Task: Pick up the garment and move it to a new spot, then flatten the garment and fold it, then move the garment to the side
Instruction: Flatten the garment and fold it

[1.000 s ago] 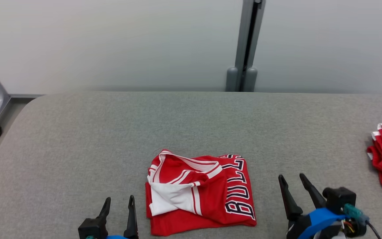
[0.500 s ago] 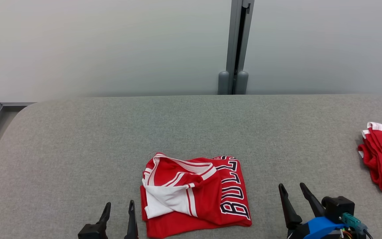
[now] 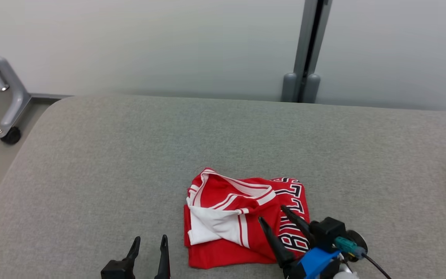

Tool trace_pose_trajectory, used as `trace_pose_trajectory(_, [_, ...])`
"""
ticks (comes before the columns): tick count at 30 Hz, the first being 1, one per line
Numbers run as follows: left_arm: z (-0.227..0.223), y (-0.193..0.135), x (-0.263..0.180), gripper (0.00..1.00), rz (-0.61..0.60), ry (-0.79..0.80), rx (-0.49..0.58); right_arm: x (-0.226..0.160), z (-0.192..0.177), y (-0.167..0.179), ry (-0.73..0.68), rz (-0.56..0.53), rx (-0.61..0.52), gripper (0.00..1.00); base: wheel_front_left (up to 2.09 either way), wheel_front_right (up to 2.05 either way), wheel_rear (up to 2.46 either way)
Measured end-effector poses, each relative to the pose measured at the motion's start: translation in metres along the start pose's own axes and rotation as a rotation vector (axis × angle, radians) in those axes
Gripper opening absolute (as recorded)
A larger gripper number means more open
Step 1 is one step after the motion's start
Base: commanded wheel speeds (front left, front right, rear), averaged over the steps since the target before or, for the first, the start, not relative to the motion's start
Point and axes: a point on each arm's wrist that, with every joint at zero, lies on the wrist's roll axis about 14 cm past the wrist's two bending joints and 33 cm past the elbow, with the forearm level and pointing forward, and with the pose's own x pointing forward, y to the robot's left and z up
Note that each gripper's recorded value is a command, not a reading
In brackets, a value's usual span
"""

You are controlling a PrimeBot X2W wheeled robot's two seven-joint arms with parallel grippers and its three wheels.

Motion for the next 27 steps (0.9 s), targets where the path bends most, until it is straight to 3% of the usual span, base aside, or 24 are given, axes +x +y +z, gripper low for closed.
trace_pose_trajectory(12, [-0.01,0.022,-0.003,1.0,0.083,0.037,-0.032,0.038,-0.017,0.012,0.094,0.144,-0.118,1.0,0.0,0.0,0.0])
trace_pose_trajectory(13, [-0.01,0.022,-0.002,1.0,0.085,0.037,-0.033,0.04,-0.017,0.014,0.095,0.152,-0.121,0.78,0.0,0.0,0.0])
trace_pose_trajectory(14, [-0.01,0.022,-0.002,1.0,0.087,0.038,-0.037,0.041,-0.017,0.016,0.096,0.165,-0.126,0.31,0.0,0.0,0.0])
trace_pose_trajectory(15, [-0.009,0.023,-0.001,1.0,0.088,0.037,-0.037,0.042,-0.018,0.019,0.098,0.177,-0.129,0.0,0.0,0.0,0.0])
trace_pose_trajectory(19, [-0.008,0.022,0.0,1.0,0.087,0.035,-0.041,0.044,-0.013,0.038,0.076,0.232,-0.106,0.0,0.0,0.0,0.0])
trace_pose_trajectory(22, [-0.006,0.021,0.001,1.0,0.083,0.027,-0.041,0.04,-0.007,0.071,0.053,0.329,-0.083,0.0,0.0,0.0,0.0])
trace_pose_trajectory(27, [-0.005,0.021,-0.003,1.0,0.081,0.019,-0.043,0.017,-0.029,0.109,0.127,0.469,-0.058,0.0,0.0,0.0,0.0])
